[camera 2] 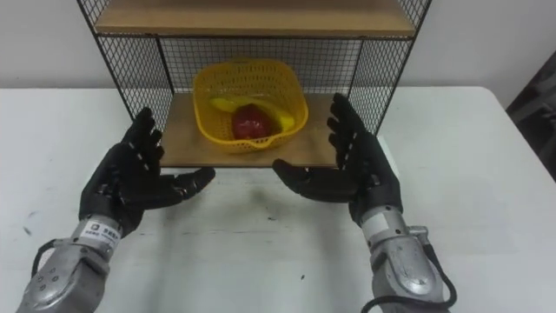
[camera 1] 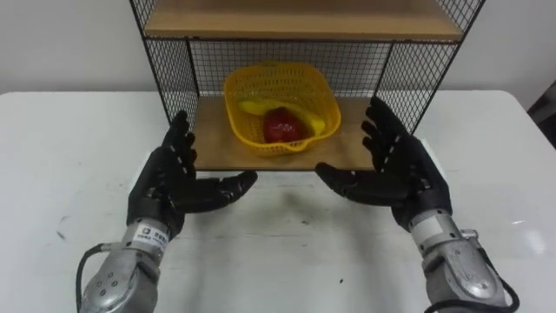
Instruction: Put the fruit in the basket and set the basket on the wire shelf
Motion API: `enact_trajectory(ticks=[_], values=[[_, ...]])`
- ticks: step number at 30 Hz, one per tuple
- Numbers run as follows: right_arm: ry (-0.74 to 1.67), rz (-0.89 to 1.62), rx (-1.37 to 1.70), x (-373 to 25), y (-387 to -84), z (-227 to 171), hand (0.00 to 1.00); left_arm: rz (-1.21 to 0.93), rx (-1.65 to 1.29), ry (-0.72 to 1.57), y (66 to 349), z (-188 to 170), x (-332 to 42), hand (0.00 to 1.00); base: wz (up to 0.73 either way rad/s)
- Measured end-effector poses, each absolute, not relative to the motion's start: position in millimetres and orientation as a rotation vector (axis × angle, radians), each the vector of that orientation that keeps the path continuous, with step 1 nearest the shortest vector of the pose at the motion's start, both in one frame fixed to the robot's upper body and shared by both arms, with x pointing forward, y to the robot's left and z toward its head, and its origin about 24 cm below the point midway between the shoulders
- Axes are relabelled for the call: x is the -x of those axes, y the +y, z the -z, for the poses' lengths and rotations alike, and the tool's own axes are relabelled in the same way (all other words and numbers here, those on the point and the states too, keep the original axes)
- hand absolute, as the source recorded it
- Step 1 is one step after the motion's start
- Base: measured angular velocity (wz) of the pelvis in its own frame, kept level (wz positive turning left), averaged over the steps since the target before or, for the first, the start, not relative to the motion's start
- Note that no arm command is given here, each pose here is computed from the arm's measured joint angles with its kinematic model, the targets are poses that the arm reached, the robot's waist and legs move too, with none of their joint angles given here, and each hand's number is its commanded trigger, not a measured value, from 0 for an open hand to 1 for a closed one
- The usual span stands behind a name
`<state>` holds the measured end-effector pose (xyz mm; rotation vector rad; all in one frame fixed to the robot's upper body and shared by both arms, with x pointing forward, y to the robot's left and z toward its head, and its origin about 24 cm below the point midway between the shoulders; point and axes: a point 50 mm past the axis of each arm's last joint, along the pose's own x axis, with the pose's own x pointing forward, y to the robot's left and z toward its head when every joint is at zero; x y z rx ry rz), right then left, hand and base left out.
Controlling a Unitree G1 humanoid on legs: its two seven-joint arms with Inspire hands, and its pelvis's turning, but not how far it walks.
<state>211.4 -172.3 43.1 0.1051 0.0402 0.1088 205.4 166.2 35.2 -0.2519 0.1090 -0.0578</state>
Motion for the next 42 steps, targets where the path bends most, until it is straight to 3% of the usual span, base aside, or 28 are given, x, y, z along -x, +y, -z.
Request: enact_trajectory(ticks=[12,16,19,24,29,36,42], values=[[0.099,-0.092,-0.106,-185.1,-176.7,-26.8,0.0,0.051,0.318,0.089,167.7,-32.9,-188.1,0.0,0.01],[0.006,-0.032,-0.071,-186.4,-184.1,-41.8,0.0,0.029,0.29,0.057,174.2,-37.2,-188.3,0.0,0.01],[-0.085,0.095,-0.009,-186.2,-203.1,-59.5,0.0,-0.051,0.207,-0.023,195.2,-54.1,-187.8,0.0,0.0],[-0.368,0.576,0.131,-162.5,-270.1,-114.7,0.0,-0.514,0.011,-0.477,269.2,-135.6,-157.8,0.0,0.03],[-0.566,0.999,0.227,-123.9,-320.7,-149.5,0.0,-0.983,-0.077,-0.69,319.5,-166.5,-108.6,0.0,0.0],[-0.659,1.466,0.229,-68.7,-355.1,-158.7,0.0,-1.382,-0.029,-0.789,354.3,-175.3,-59.1,0.0,0.04],[-0.388,1.725,0.053,-30.2,-381.8,-111.8,0.0,-1.676,0.13,-0.536,382.6,-127.3,-30.7,0.0,0.01]])
